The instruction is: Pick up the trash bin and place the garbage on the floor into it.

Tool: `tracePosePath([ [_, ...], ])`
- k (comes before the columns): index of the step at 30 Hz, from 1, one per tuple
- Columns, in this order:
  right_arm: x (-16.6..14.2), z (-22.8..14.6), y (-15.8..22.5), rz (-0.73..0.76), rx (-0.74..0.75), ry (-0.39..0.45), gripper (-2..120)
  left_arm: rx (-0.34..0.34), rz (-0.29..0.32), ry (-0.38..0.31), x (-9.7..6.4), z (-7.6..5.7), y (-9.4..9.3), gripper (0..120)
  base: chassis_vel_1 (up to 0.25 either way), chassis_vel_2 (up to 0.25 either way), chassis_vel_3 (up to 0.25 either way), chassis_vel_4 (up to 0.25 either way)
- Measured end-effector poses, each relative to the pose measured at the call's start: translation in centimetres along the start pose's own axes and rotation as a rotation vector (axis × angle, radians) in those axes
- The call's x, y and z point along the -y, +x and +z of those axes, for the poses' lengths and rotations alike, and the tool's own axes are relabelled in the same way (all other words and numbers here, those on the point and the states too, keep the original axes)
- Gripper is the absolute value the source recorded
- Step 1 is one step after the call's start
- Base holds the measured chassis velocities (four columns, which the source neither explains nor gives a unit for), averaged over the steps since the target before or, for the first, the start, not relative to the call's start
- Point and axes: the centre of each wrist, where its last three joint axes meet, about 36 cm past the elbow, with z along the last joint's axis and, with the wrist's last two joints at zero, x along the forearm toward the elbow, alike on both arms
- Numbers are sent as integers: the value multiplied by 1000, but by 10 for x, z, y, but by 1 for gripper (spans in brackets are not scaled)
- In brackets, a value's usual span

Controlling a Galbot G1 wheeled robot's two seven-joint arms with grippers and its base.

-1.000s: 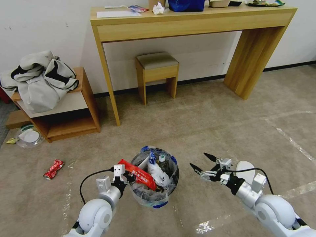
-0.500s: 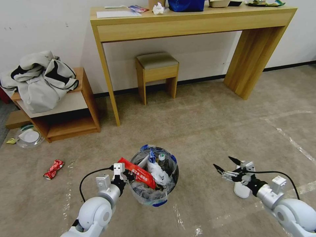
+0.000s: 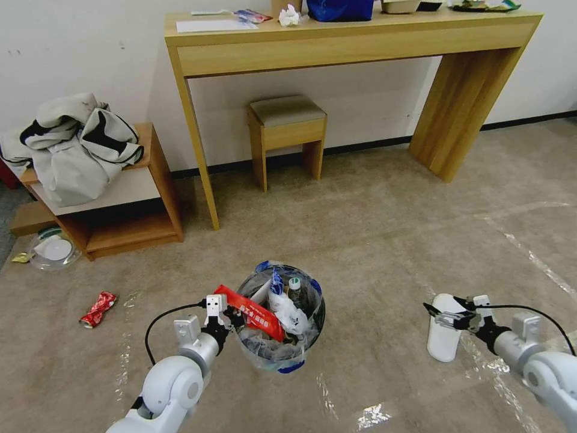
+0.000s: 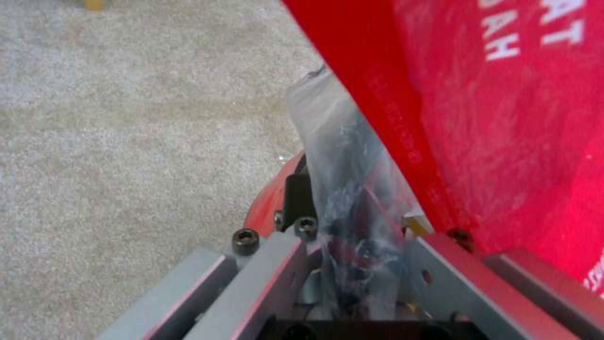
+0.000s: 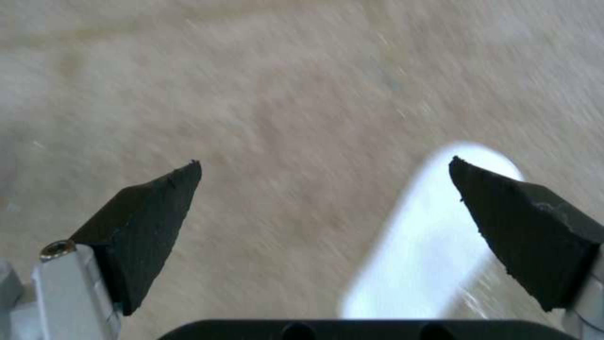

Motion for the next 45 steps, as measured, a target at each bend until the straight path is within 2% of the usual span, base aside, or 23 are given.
tracePosePath([
  [2, 22, -4, 5, 34, -68, 4, 100, 0, 1, 3, 0, 0, -1, 1, 0, 0, 0, 0],
  [5, 39, -6, 9, 61, -113, -7, 100, 1, 3, 8, 0, 0, -2, 1, 0, 0, 0, 0],
  [9, 51, -4, 11, 83, -142, -28, 100, -2, 0, 9, -1, 2, -3, 1, 0, 0, 0, 0],
  [14, 67, 2, 11, 101, -197, -93, 100, 5, -8, 6, -4, 2, -6, 1, 0, 0, 0, 0],
  [17, 69, 3, 10, 101, -210, -113, 100, 8, -10, 6, -4, 2, -6, 1, 0, 0, 0, 0],
  [19, 71, 3, 1, 98, -238, -168, 100, 10, -11, 3, -5, 1, -7, 1, 0, 0, 0, 0],
  [21, 71, 3, -3, 97, -245, -184, 100, 10, -11, 3, -5, 1, -7, 1, 0, 0, 0, 0],
  [27, 60, 0, -45, 70, -285, -281, 100, 13, -5, -1, -2, 0, -6, 1, 0, 0, 0, 0],
  [32, 38, 6, -86, 33, -328, -362, 100, 15, -2, -1, -2, -1, -7, 1, 0, 0, 0, 0],
  [37, 34, 8, -103, 33, -340, -395, 100, 17, -2, -4, -3, -3, -6, 1, 0, 0, 0, 0],
  [45, 47, 14, -104, 62, -351, -420, 100, 19, 4, -7, -4, -3, -5, 1, 0, 0, 0, 0],
])
